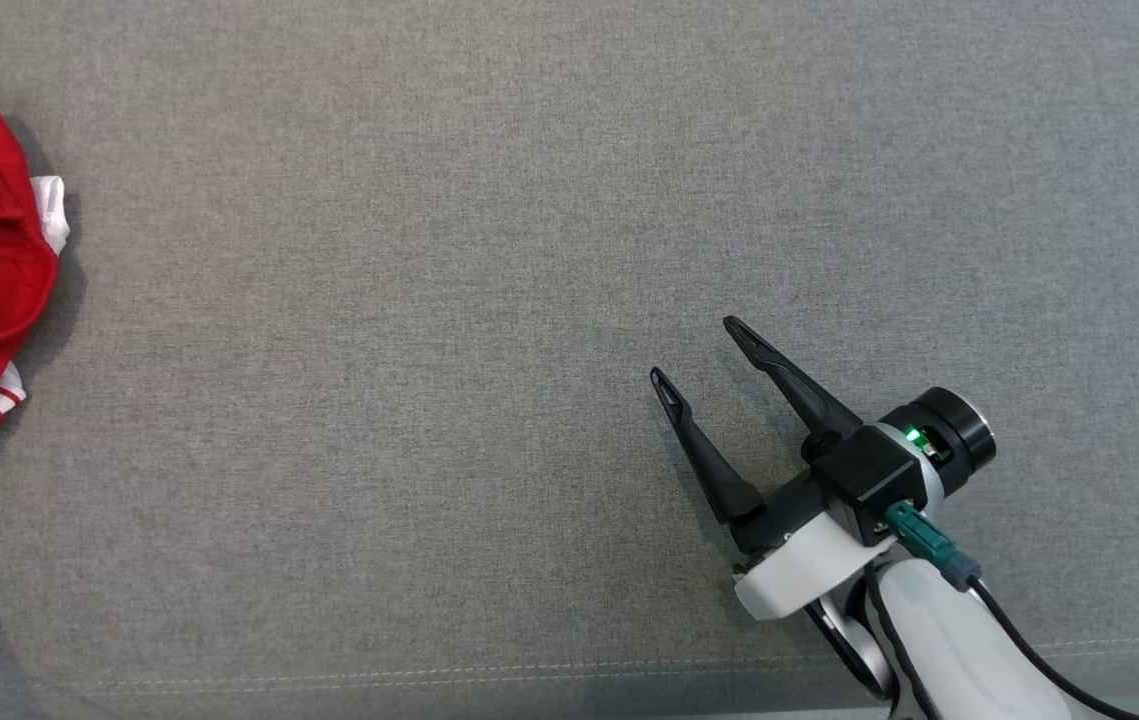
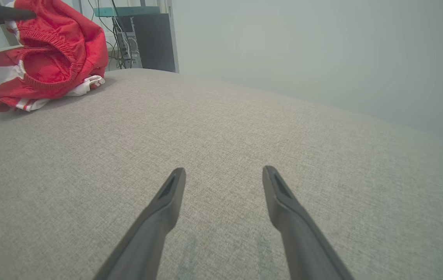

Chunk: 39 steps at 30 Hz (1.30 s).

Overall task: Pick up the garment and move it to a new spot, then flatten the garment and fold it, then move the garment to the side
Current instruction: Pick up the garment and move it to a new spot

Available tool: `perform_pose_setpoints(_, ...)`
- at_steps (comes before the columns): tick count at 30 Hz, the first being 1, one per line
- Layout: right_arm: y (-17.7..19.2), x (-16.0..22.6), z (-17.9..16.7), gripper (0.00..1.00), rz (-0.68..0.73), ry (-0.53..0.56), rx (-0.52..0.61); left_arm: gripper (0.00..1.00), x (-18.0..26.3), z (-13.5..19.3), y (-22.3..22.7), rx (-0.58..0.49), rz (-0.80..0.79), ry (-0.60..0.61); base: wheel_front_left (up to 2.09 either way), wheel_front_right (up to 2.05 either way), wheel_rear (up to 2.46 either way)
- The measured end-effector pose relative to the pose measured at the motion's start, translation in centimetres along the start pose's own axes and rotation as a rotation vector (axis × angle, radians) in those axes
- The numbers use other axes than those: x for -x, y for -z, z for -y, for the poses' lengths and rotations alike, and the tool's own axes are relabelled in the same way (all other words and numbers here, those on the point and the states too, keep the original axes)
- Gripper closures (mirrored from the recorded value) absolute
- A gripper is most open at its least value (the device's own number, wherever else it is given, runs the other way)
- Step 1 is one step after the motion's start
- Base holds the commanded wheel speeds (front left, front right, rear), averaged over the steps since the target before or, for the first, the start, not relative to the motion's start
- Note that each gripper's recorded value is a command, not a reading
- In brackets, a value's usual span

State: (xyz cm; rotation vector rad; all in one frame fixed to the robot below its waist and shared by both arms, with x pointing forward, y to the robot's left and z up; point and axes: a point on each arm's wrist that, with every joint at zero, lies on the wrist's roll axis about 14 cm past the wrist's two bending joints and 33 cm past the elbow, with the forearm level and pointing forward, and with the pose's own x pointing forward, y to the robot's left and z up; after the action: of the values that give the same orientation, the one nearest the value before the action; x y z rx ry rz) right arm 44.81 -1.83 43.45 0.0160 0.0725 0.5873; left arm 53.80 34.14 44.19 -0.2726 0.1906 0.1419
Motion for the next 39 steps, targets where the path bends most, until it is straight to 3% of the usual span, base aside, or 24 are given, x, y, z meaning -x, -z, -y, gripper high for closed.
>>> perform_pose_setpoints(7,-1.5,0.6,0.4,0.00,0.031,0.027,-0.004,1.00,0.4,4.4,-6.3,-0.054,0.193,0.122,0.00,0.00,0.00)
perform_pose_setpoints(15,-3.3,1.7,1.1,0.00,0.063,0.070,-0.011,1.00,4.1,15.2,-11.6,-0.089,0.388,0.420,0.00,0.00,0.00)
perform_pose_setpoints(22,-4.8,3.3,2.1,0.00,0.091,0.120,-0.017,1.00,8.7,24.9,-13.2,-0.078,0.487,0.701,0.00,0.00,0.00)
perform_pose_setpoints(32,-5.1,6.9,3.8,0.00,0.097,0.220,-0.027,1.00,11.2,33.0,-10.8,-0.020,0.464,0.921,0.00,0.00,0.00)
perform_pose_setpoints(38,-5.3,8.2,4.7,0.00,0.103,0.264,-0.027,1.00,9.1,31.9,0.0,-0.109,0.186,0.881,0.00,0.00,0.00)
perform_pose_setpoints(39,-5.3,8.4,4.8,0.00,0.102,0.269,-0.028,0.66,8.9,31.3,2.1,-0.123,0.130,0.864,0.00,0.00,0.00)
